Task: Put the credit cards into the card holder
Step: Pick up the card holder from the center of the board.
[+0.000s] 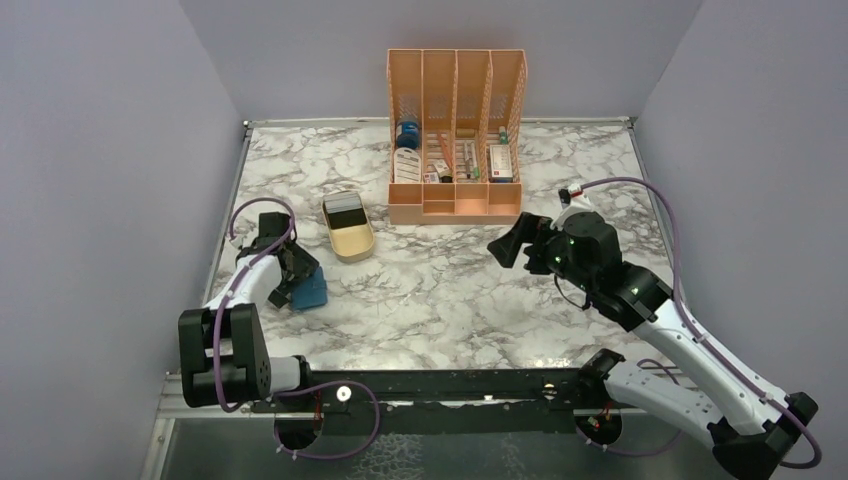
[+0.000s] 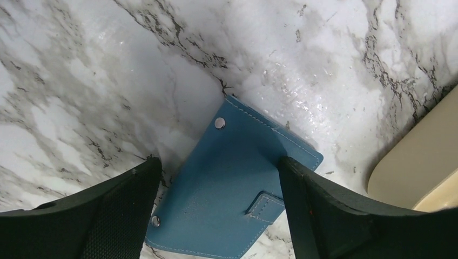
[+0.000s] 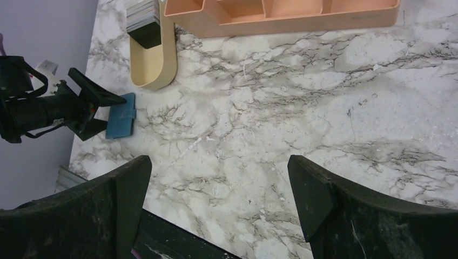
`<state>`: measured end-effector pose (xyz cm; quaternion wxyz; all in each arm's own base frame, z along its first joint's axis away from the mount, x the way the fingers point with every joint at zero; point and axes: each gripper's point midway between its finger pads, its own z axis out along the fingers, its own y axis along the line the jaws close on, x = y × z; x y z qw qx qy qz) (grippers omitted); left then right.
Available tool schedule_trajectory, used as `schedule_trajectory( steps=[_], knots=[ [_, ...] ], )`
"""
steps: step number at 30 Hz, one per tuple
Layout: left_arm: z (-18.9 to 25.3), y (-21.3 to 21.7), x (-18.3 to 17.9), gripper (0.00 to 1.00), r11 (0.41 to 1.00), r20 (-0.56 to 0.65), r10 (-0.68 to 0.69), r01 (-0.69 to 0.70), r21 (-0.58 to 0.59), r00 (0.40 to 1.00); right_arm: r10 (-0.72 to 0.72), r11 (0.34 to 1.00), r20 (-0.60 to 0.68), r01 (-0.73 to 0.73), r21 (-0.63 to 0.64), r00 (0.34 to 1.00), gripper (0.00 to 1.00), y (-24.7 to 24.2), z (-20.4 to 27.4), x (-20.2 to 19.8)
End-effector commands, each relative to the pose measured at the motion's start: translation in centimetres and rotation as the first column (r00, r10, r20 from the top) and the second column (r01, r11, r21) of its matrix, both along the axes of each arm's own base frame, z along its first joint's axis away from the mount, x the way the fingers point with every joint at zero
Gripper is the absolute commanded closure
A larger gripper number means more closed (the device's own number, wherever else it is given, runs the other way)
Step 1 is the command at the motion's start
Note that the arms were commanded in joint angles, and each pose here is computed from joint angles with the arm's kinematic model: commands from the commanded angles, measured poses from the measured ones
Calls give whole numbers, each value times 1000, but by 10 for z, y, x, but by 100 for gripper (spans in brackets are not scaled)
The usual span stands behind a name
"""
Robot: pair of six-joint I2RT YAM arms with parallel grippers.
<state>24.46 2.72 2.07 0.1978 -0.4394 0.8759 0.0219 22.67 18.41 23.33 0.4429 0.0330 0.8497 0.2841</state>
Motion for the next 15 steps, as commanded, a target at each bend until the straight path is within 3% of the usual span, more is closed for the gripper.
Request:
schedule_trajectory(
  steps=[1, 9, 15],
  knots=[
    [-16, -29, -17, 21, 988, -34, -78, 73, -133, 996, 0, 1000, -7, 0, -20, 1000, 0, 0, -8, 3],
    [-4, -69, -18, 49, 952, 36, -199, 201, -230, 979, -15, 999, -18, 14, -39, 1000, 0, -2, -11, 5],
    [11, -89, -18, 61, 929, 111, -235, 257, -265, 966, -16, 999, -29, 15, -42, 999, 1, -2, -13, 5]
  ],
)
